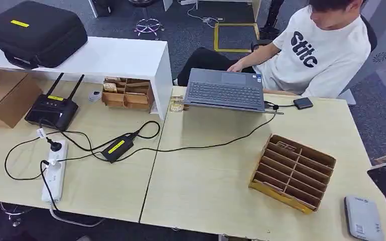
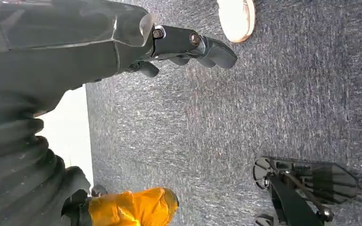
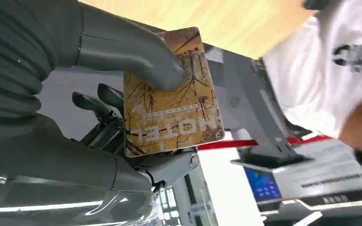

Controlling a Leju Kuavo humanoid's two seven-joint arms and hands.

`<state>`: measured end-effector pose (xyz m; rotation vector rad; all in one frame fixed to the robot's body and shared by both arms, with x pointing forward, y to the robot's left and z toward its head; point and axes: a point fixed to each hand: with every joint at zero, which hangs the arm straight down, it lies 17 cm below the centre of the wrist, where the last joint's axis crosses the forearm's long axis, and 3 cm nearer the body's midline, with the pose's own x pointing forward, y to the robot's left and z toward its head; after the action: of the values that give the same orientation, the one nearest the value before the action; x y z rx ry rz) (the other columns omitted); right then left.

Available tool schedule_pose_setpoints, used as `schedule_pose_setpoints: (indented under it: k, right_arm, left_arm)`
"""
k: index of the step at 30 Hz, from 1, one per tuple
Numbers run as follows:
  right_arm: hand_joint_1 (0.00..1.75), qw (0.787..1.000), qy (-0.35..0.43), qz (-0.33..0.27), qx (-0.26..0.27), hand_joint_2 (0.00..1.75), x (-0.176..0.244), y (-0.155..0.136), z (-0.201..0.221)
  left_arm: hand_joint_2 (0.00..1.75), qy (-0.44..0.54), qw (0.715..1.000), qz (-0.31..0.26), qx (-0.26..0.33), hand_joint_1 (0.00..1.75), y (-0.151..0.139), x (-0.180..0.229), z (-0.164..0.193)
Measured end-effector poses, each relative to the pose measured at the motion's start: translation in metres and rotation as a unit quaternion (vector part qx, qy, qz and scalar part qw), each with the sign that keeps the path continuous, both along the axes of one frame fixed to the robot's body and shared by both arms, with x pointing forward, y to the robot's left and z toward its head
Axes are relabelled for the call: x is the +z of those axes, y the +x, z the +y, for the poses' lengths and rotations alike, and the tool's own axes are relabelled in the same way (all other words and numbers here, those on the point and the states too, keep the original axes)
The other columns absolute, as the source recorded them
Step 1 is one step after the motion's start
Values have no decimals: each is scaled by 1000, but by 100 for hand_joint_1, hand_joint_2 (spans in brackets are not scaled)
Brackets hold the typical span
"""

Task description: Pass the card to the sensor for recognition and then transmit it.

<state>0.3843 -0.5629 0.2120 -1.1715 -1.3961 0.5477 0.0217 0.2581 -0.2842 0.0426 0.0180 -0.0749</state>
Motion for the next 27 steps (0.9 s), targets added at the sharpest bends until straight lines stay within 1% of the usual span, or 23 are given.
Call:
schedule_pose_setpoints:
  k: [2,5,8,12,18,24,27]
  right_arm:
    - [175,999,-3,33,-7,175,-11,-1,-8]
    - [175,998,-7,66,-12,175,-19,-1,-18]
    - [175,992,-18,121,-25,175,-35,-1,-32]
    - [175,984,-24,170,-35,175,-54,6,-43]
    - [175,976,-27,215,-36,175,-73,14,-50]
    - [175,956,-4,294,-16,175,-109,22,-50]
    - [175,943,13,333,-11,175,-123,17,-53]
  left_arm:
    - [175,1,1000,0,1,0,0,0,0]
    - [175,1,1000,0,5,0,0,0,0]
    - [175,0,1000,1,7,0,-1,0,1]
    - [175,-2,1000,1,4,0,0,0,0]
    - [175,-1,1000,1,1,0,0,0,1]
    - [175,0,1000,1,-6,0,0,0,3]
    - [175,-1,1000,1,-7,0,0,0,5]
